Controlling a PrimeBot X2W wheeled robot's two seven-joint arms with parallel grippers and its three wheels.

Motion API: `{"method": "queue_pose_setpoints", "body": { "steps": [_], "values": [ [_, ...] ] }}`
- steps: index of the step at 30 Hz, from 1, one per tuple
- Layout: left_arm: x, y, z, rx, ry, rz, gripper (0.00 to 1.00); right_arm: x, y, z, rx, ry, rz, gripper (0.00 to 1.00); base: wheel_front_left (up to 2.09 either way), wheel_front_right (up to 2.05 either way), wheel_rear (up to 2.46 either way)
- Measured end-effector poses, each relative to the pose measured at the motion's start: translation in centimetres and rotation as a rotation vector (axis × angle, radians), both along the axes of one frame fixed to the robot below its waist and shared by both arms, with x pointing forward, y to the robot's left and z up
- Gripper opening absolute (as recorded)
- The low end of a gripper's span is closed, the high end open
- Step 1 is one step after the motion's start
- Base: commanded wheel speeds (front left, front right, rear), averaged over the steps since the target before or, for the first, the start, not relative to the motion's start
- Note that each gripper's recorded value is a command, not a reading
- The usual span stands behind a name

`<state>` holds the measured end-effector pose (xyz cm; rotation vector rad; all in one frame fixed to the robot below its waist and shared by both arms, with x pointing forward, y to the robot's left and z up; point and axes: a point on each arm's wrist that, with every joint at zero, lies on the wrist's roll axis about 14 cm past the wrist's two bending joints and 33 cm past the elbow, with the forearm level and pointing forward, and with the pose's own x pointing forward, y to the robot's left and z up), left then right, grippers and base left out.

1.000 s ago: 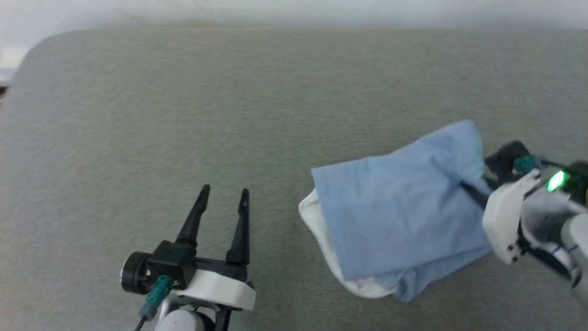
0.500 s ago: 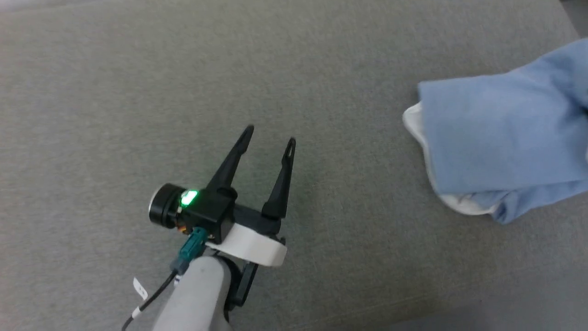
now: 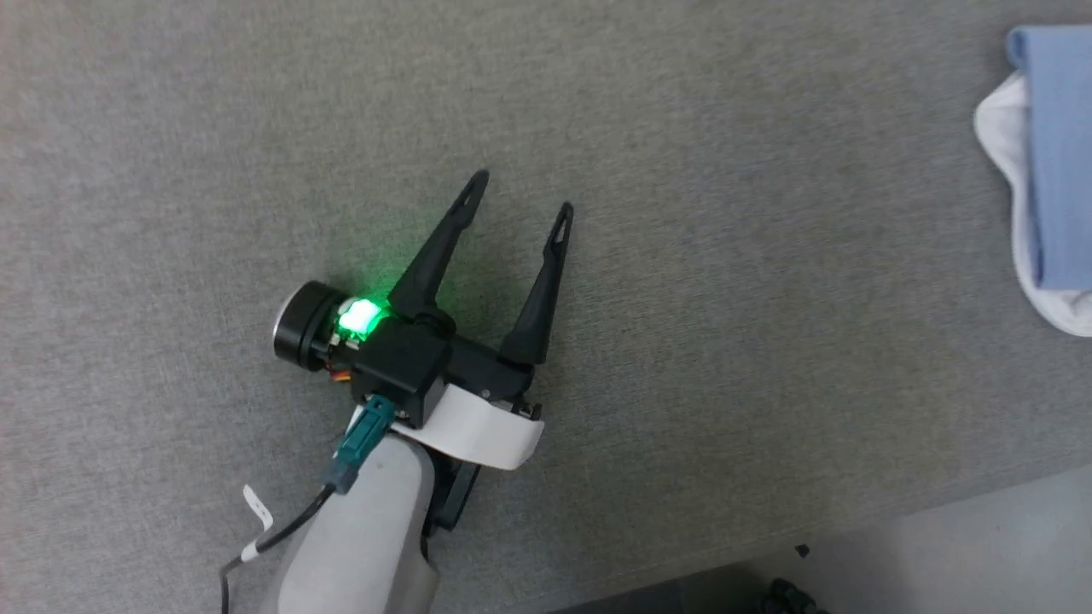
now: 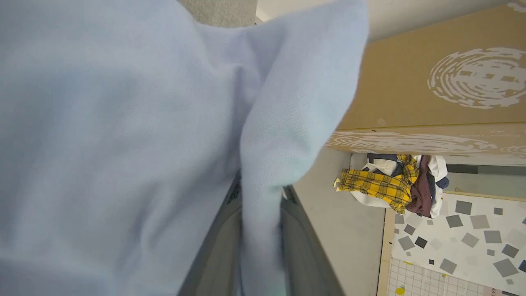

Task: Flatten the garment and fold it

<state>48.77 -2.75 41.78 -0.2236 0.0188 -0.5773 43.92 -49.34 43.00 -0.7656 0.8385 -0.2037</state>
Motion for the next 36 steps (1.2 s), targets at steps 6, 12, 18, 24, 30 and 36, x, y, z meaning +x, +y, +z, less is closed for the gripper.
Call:
{"method": "queue_pose_setpoints", "body": {
  "steps": [6, 12, 18, 24, 30, 36],
  "values": [
    [0.8, 0.2, -0.3, -0.027, -0.006, 0.021, 1.00, 0.0, 0.0, -3.4, 0.019, 0.038, -0.033, 1.00, 0.00, 0.00, 0.00],
    [0.7, 0.9, 0.0, -0.010, -0.005, 0.037, 1.00, 0.5, 0.4, -2.7, 0.018, 0.001, -0.017, 1.00, 0.00, 0.00, 0.00],
    [-0.5, 2.5, 0.7, 0.025, 0.008, 0.071, 1.00, 3.0, 1.8, 2.3, 0.019, -0.146, 0.039, 1.00, 0.00, 0.00, 0.00],
    [-1.8, 4.4, 3.5, 0.042, -0.028, 0.135, 1.00, 5.3, 4.8, 10.8, 0.074, -0.443, 0.129, 1.00, 0.00, 0.00, 0.00],
    [-2.9, 7.6, 7.1, 0.047, -0.088, 0.251, 1.00, 5.9, 11.0, 18.5, 0.230, -0.781, 0.260, 1.00, 0.00, 0.00, 0.00],
    [-4.8, 11.2, 10.3, 0.051, -0.150, 0.370, 1.00, 3.0, 16.8, 21.4, 0.407, -1.002, 0.336, 1.00, 0.00, 0.00, 0.00]
  ]
}}
